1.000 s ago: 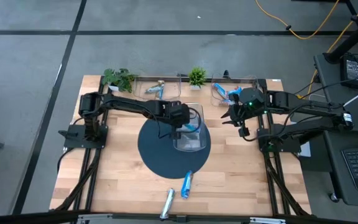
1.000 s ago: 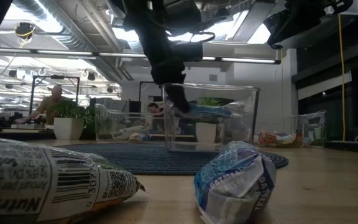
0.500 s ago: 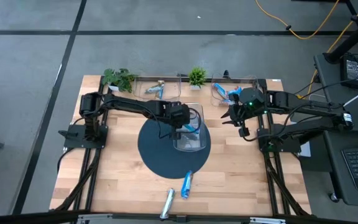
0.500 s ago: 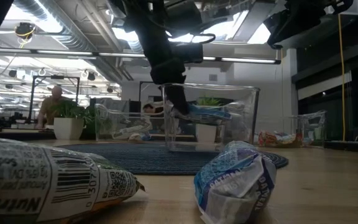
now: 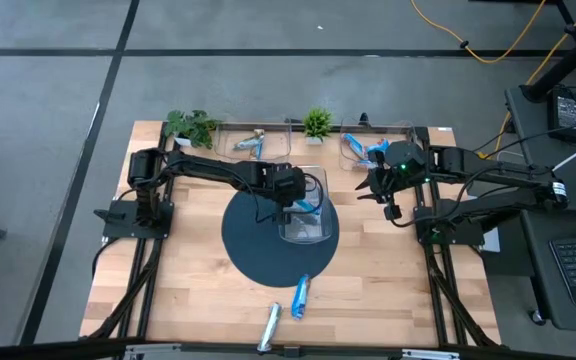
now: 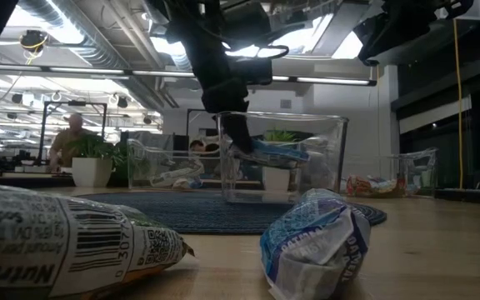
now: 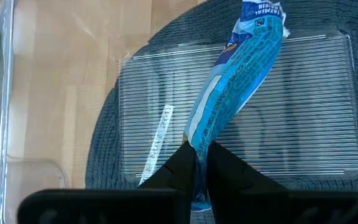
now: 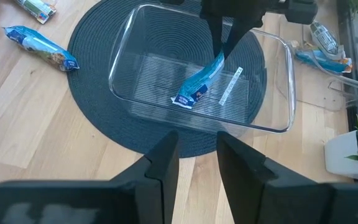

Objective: Pick and place Granola Bars by type
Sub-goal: Put the blue granola bar into the bottom transparent bin

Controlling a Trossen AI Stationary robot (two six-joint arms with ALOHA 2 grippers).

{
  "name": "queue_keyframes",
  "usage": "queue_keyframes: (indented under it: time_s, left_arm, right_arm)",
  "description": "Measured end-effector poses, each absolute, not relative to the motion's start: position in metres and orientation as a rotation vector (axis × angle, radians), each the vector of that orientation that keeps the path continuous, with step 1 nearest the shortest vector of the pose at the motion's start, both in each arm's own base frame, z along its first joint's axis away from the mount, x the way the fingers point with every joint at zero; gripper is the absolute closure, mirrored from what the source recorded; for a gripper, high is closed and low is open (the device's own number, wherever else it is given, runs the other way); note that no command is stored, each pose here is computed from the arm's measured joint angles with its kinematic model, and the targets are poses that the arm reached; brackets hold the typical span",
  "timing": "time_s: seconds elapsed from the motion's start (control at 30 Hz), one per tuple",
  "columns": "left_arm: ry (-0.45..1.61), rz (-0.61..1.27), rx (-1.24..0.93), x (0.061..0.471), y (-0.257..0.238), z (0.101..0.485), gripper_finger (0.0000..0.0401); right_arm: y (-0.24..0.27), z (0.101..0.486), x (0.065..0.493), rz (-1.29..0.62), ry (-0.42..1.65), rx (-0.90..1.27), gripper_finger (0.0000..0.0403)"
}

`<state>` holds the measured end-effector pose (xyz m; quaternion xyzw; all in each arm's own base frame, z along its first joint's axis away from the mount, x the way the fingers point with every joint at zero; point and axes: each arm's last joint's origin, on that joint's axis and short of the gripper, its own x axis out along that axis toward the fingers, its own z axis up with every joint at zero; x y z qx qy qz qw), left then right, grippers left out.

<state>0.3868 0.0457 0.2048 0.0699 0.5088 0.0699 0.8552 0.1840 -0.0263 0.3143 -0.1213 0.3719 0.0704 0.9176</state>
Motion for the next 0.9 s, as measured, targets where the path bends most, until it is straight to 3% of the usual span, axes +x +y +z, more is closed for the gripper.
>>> queue_keyframes:
  time_s: [0.4,0.7,0.9]
  left_arm:
    - [1.072,0.133,0.168,0.388,0.044,0.211,0.0312]
    - [0.879,0.152,0.3,0.405,0.016,0.289,0.0312]
    - [0.714,0.23,0.241,0.4,-0.018,0.339,0.0313]
  right_arm:
    - [-0.026,0.314,0.184,0.144,0.765,-0.249,0.0292]
    - [-0.024,0.313,0.182,0.238,0.766,-0.272,0.0292]
    - [-0.021,0.313,0.183,0.296,0.747,-0.303,0.0292]
